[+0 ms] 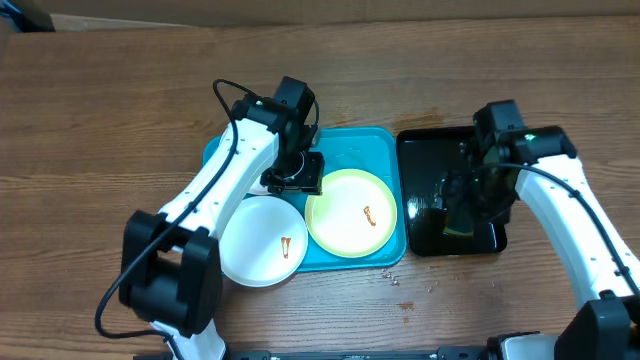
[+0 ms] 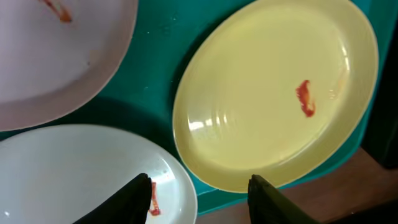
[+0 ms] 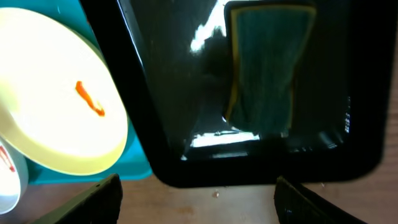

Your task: Clean dirty plates on tray and stack at the side

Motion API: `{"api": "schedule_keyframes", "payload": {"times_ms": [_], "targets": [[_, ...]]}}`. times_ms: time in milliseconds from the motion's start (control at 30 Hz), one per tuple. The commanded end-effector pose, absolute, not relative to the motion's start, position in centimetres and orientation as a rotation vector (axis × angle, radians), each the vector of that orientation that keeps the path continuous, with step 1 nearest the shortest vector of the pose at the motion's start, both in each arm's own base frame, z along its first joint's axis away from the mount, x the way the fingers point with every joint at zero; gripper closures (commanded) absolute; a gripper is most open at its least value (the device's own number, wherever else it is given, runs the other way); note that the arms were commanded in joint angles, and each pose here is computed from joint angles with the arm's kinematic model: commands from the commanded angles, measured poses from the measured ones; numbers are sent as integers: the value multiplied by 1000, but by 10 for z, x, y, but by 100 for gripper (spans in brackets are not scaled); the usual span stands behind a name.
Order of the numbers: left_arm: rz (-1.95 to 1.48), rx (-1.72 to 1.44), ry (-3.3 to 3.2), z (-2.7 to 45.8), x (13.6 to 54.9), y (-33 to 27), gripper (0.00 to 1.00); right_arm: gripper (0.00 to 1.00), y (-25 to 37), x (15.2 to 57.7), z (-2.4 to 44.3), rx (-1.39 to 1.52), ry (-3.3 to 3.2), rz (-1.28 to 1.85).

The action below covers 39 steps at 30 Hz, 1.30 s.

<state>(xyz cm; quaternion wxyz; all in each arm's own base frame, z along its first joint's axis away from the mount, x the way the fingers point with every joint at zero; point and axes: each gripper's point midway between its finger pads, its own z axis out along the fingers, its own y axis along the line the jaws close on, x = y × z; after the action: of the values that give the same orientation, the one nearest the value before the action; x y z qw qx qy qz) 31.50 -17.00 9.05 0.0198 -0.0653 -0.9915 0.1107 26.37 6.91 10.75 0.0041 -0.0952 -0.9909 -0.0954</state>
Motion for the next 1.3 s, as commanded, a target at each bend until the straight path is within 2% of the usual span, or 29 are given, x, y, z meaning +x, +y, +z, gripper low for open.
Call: {"api": "schedule_keyframes", "payload": {"times_ms": [0,67,200,367,400,500,533,600,800,867,1033,1200,1267], "targets": [[252,-171,-3076,80,317,-162,40,20,68,258,100,-328,-3095,-279],[222,-112,-3083,79,318,-159,34,20,67,256,98,-329,-3087,-274],[133,21,-3104,78,320,-150,30,19,67,252,95,-329,-3074,-267],[28,32,-3142,77,326,-139,18,19,66,250,95,-334,-3065,-264],[27,32,-3148,77,328,-139,14,15,66,249,95,-334,-3061,-263],[30,32,-3157,76,330,-140,0,14,66,248,95,-334,-3056,-259],[30,26,-3162,75,331,-140,0,14,66,248,94,-334,-3057,-257],[20,14,-3176,72,334,-139,6,14,63,248,94,-335,-3063,-233],[15,14,-3200,49,334,-137,38,14,60,249,94,-336,-3073,-206],[32,11,-3206,38,332,-138,43,14,60,251,93,-339,-3076,-208],[117,3,-3206,22,328,-146,48,14,56,251,88,-355,-3085,-170],[271,-63,-3190,23,328,-164,58,14,36,257,79,-515,-3115,2],[360,-172,-3169,25,326,-174,57,14,36,260,74,-520,-3133,-8]]}}
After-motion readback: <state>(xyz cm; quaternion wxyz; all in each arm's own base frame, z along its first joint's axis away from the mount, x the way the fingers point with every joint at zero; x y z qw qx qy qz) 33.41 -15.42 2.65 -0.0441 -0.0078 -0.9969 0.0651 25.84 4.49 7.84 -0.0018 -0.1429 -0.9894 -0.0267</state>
